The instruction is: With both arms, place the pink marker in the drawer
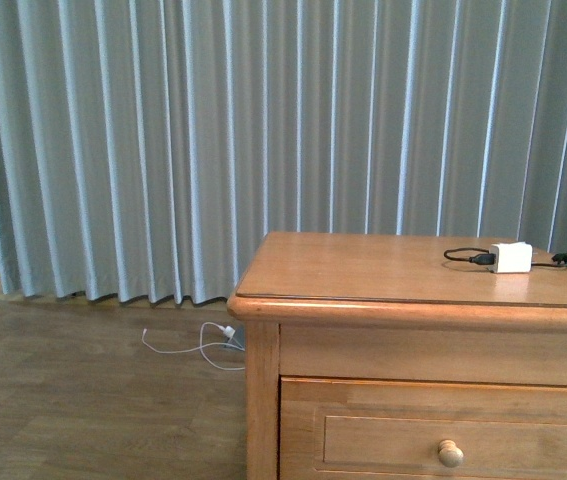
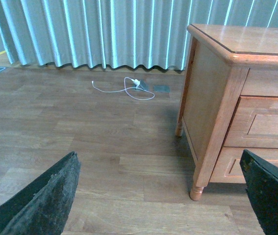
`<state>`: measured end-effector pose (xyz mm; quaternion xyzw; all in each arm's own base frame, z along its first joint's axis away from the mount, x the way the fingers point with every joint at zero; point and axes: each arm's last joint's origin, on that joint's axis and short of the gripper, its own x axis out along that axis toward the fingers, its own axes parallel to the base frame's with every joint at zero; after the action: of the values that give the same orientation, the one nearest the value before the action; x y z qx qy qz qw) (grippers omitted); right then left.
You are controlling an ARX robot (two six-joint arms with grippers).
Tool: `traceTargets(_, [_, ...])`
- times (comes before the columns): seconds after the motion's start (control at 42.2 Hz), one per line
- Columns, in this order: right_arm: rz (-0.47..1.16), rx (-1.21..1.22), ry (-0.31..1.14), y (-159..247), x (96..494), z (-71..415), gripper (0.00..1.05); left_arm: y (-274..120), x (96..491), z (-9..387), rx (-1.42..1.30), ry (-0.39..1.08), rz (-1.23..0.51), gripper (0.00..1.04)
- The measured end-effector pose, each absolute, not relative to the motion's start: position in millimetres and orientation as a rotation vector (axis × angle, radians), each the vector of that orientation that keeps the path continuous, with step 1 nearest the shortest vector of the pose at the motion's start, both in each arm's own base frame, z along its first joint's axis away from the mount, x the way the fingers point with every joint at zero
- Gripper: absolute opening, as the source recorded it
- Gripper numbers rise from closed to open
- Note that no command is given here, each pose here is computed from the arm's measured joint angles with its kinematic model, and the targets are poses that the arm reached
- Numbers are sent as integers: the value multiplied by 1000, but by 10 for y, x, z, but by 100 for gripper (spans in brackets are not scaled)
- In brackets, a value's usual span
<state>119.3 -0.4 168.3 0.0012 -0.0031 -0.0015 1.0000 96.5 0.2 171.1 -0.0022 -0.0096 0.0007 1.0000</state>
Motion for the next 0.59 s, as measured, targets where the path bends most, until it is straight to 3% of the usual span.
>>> traceTargets(0.592, [-2, 2, 20, -3, 995, 1636, 1, 2, 965, 1711, -4, -19, 2, 99])
